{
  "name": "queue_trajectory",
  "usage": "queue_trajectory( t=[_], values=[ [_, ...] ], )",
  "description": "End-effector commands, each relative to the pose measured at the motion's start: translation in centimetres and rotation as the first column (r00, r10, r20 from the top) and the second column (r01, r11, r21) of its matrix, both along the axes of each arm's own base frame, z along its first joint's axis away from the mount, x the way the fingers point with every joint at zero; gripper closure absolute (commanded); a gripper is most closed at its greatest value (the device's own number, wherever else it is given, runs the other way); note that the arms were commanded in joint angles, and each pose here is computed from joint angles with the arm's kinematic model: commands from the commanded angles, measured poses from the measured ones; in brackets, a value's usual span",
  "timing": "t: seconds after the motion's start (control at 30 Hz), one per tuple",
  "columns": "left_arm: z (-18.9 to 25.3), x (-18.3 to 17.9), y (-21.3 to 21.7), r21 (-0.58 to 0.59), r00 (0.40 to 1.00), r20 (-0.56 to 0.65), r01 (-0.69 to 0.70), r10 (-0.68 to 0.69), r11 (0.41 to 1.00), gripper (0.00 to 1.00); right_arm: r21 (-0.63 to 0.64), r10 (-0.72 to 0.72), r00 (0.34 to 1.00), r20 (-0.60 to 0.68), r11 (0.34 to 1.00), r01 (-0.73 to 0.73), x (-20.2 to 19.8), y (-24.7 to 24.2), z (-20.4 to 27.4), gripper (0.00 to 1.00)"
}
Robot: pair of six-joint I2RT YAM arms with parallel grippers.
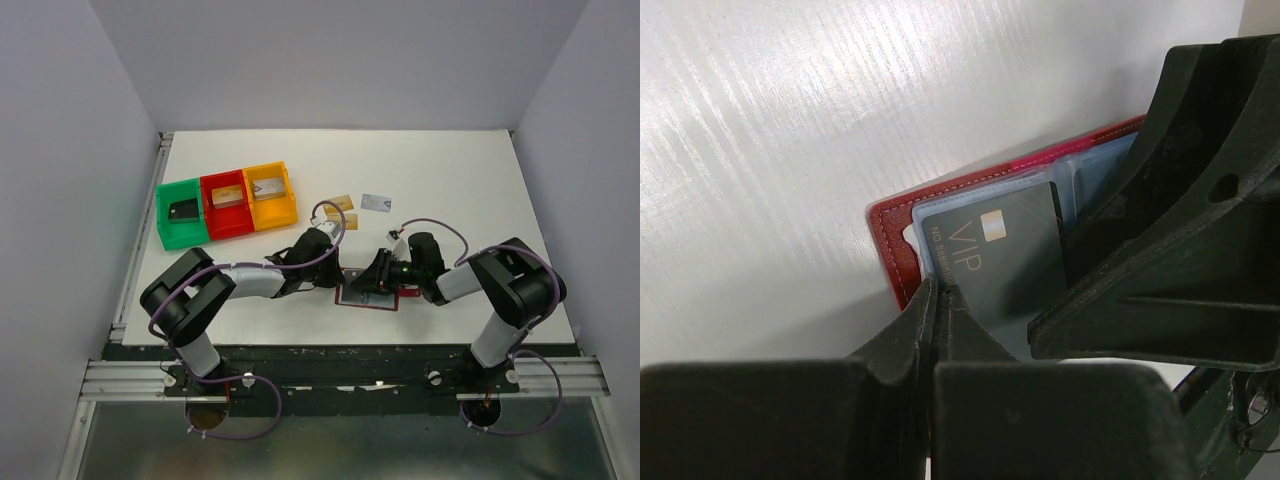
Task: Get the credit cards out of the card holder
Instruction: Remove the credit card from the card holder.
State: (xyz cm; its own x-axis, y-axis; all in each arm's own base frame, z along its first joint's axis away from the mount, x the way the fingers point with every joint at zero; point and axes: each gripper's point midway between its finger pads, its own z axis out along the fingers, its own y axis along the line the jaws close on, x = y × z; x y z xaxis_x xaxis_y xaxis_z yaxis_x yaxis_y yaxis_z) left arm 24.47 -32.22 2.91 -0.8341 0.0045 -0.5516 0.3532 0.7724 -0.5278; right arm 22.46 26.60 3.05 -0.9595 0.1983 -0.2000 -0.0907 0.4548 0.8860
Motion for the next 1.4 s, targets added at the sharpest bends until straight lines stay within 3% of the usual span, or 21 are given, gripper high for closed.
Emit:
queue_trajectory(
  t=[0.0, 0.33, 0.43, 0.57, 1.37],
  values=[
    [-1.8, -1.4, 1.1, 0.064, 0.998, -0.058, 0.003, 0.001, 0.998, 1.0, 0.01, 0.06, 0.997, 0.043, 0.998, -0.06, -0.3, 0.5, 0.8, 0.61],
    [-1.6, -1.1, 1.9, 0.076, 0.998, -0.039, -0.036, 0.039, 0.996, 0.9, -0.058, 0.058, 0.997, 0.048, 0.997, -0.055, -0.5, -0.2, 0.7, 0.62],
    [-1.7, -1.1, 1.9, 0.079, 0.998, -0.043, -0.037, 0.041, 0.996, 0.9, -0.061, 0.055, 0.997, 0.05, 0.997, -0.052, -0.5, -0.3, 0.9, 0.63],
    [-1.9, -1.2, 1.9, 0.084, 0.998, -0.049, -0.036, 0.04, 0.996, 1.0, -0.066, 0.048, 0.998, 0.05, 0.997, -0.044, -0.6, -0.4, 1.1, 0.64],
    [-3.5, -1.2, 3.2, 0.17, 0.99, -0.094, -0.093, 0.11, 0.981, 1.0, -0.092, 0.022, 0.997, 0.072, 0.996, -0.016, -0.9, -1.6, 2.3, 0.67]
  ],
)
